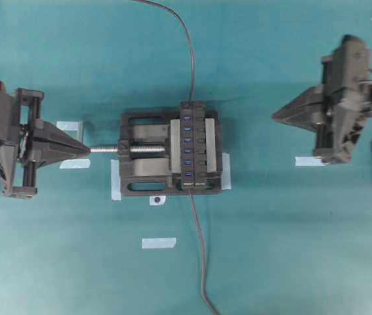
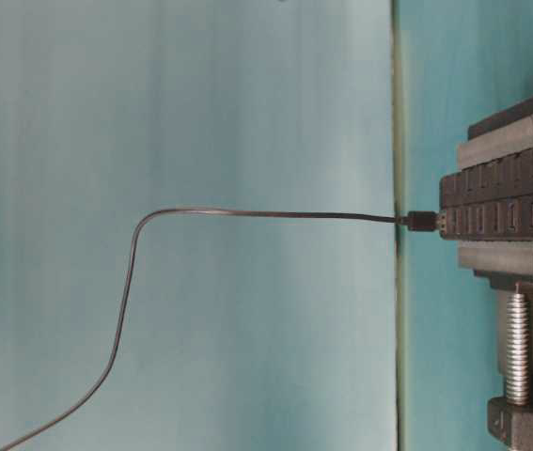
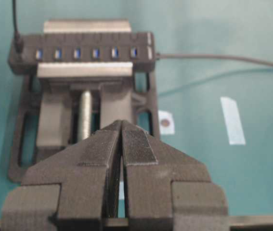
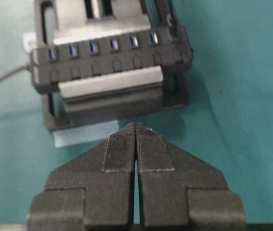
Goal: Insert the USB into the second port from the front of the fixed hub.
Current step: 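Move the right gripper over the hub toward the plugged USB plug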
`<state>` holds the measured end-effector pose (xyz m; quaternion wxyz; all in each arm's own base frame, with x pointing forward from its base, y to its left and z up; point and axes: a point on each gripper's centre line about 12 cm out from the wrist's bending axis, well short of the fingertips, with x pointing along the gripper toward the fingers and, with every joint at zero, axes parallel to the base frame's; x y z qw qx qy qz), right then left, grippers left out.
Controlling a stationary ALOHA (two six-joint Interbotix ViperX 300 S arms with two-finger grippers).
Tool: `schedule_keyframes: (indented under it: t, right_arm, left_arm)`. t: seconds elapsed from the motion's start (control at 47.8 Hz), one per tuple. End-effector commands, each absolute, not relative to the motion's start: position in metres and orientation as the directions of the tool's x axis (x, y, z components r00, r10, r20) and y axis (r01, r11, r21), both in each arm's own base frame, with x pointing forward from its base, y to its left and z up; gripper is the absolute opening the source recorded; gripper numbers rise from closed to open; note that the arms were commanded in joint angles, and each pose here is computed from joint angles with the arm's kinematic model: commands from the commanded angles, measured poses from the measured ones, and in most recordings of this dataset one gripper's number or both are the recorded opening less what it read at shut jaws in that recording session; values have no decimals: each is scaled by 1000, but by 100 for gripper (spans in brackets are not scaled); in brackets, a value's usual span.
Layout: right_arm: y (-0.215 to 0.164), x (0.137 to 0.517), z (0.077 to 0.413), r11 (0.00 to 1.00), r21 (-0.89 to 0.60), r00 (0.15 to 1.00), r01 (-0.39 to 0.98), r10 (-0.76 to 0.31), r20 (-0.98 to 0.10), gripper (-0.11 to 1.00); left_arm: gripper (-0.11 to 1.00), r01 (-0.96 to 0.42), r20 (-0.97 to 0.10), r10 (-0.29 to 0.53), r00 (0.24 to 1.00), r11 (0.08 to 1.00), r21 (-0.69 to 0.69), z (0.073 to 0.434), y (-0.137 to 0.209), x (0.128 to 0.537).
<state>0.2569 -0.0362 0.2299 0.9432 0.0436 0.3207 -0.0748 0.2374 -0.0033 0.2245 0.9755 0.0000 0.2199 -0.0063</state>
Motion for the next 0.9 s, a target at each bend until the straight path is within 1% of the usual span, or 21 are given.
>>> schedule_keyframes:
  t: [0.0, 0.314, 0.69, 0.878]
  right_arm:
    - [-40, 271, 237, 987, 13, 785, 159, -118, -608, -2]
    - [-52, 308, 225, 990, -42, 684, 132, -122, -719, -2]
    - [-75, 350, 219, 989, -107, 647, 100, -146, -748, -2]
    - [-81, 364, 206, 990, -112, 603, 86, -142, -785, -2]
  left_arm:
    - [0, 15, -407, -14, 913, 1000, -1, 233, -4, 243]
    - [0, 14, -422, -14, 906, 1000, -1, 229, -4, 242]
    - [0, 13, -443, -13, 897, 1000, -2, 229, -4, 241]
    - [0, 13, -456, -13, 890, 1000, -2, 227, -4, 241]
